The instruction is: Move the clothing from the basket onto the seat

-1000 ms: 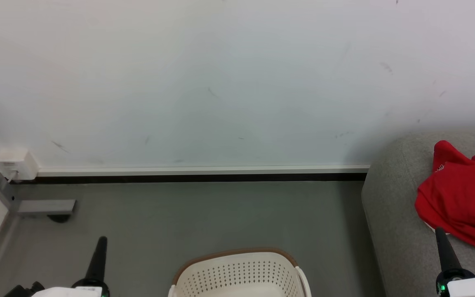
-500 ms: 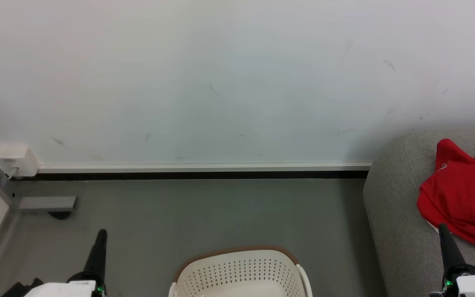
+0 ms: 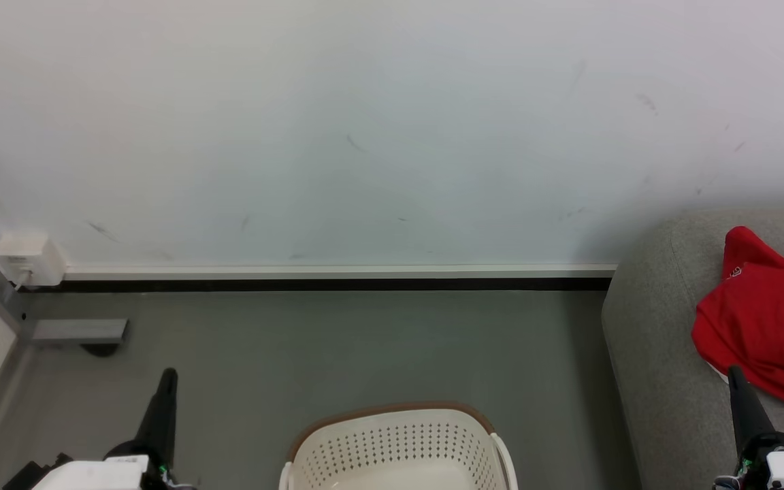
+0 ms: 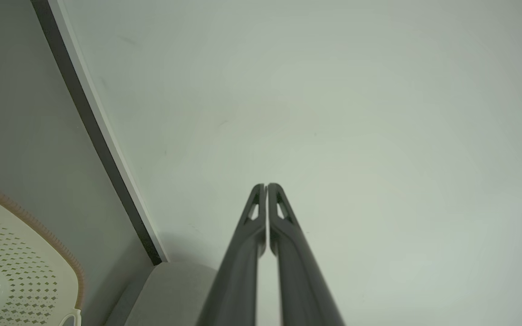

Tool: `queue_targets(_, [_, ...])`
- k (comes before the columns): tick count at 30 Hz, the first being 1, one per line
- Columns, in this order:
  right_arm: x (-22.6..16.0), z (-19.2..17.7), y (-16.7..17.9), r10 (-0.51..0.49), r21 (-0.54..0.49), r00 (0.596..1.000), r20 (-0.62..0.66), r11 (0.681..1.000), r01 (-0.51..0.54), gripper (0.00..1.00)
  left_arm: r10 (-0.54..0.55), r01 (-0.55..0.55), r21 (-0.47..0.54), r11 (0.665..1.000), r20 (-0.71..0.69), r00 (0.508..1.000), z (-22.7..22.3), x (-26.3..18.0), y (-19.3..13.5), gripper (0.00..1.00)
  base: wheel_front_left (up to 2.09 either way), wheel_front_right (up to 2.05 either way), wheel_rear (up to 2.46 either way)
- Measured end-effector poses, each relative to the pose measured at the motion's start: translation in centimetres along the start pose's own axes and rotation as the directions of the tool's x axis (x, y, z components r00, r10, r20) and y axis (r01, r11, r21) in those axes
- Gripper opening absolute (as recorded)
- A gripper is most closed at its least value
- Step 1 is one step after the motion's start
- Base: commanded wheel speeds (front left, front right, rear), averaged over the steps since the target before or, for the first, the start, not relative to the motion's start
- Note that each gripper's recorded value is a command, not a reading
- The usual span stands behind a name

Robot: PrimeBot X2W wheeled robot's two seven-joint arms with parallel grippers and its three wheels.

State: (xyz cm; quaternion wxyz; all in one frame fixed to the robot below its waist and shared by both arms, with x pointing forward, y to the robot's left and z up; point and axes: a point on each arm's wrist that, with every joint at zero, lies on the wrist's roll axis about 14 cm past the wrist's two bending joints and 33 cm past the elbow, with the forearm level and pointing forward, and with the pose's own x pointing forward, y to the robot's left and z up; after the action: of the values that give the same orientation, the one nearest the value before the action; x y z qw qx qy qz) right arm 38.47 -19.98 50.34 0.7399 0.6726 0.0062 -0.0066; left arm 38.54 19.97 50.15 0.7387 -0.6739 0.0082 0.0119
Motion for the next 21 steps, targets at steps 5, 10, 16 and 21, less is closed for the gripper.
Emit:
queue_targets(5, [0.13, 0.02, 0.06, 0.004, 0.037, 1.000, -0.001, 0.999, -0.004, 0.00, -0.007, 0.007, -0.030, 1.000, -0.003, 1.000, 0.00, 0.15, -0.18, 0.00, 0.00, 0.00, 0.00])
queue_targets(10, [0.33, 0.04, 0.21, 0.010, 0.065, 1.000, 0.000, 0.998, -0.010, 0.00, -0.014, 0.014, -0.066, 0.998, -0.004, 1.000, 0.03, 0.27, -0.32, 0.00, 0.00, 0.00, 0.00])
queue_targets(16, [0.43, 0.05, 0.25, 0.013, 0.097, 1.000, 0.000, 0.995, -0.013, 0.00, -0.022, 0.022, -0.090, 0.996, -0.005, 1.000, 0.05, 0.39, -0.50, 0.00, 0.00, 0.00, 0.00])
queue_targets(21, [0.44, 0.05, 0.27, 0.014, 0.097, 1.000, 0.000, 0.995, -0.013, 0.00, -0.022, 0.022, -0.090, 0.996, -0.005, 1.000, 0.05, 0.39, -0.51, 0.00, 0.00, 0.00, 0.00])
